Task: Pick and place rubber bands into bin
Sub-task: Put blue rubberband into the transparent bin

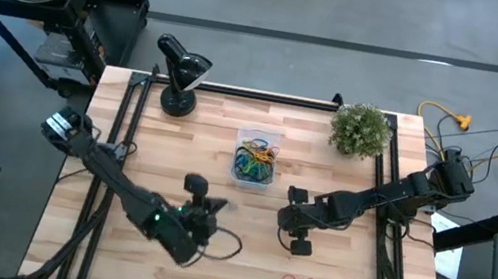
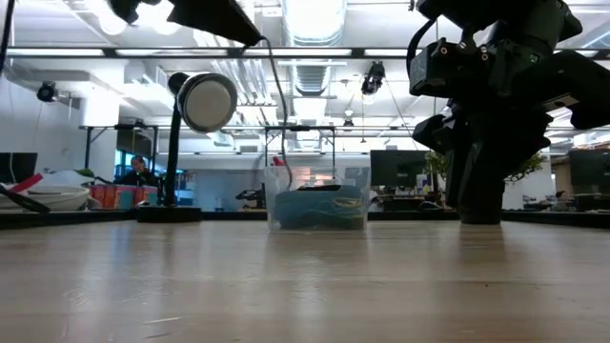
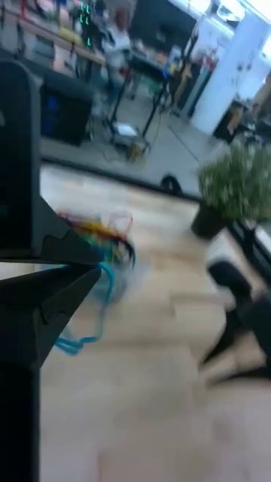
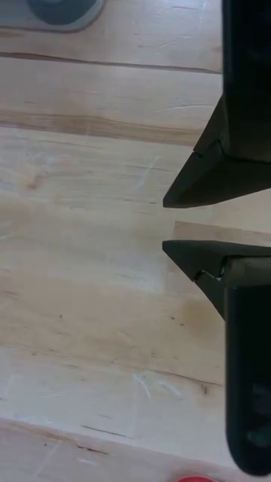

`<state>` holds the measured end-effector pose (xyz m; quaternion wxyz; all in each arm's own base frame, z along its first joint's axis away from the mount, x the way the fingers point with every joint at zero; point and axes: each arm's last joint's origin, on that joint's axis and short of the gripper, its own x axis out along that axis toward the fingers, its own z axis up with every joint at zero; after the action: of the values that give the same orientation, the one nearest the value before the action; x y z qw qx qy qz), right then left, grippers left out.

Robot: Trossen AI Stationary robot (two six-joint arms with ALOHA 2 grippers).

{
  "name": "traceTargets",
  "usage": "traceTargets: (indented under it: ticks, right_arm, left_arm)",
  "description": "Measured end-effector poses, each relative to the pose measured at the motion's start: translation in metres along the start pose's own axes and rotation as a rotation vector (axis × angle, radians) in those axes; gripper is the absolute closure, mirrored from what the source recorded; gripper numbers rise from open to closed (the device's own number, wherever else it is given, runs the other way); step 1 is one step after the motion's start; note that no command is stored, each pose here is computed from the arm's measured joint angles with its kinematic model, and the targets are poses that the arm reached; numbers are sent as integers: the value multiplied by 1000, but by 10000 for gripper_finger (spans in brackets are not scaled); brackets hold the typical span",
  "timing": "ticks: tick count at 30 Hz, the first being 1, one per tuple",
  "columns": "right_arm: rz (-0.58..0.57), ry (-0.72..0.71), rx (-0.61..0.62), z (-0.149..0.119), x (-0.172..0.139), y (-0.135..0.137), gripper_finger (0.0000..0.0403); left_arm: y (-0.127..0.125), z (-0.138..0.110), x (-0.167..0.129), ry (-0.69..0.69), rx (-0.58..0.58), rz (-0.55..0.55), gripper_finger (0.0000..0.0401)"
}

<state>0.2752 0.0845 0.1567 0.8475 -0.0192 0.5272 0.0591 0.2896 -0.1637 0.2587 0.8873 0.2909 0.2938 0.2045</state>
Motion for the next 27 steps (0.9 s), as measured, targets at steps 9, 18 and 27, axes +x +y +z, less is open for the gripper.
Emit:
traceTargets:
  ticks: [9, 18, 27]
  right_arm:
    - [-2, -4, -13, 0, 0, 0, 331]
    - [-24, -10, -24, 1, 0, -1, 332]
    - [-26, -8, -31, -1, 1, -1, 331]
  left_arm:
    - [67, 3, 37, 68, 30, 145, 401]
    - [122, -3, 88, 52, -15, 110, 401]
    - [151, -30, 134, 91, -73, 41, 401]
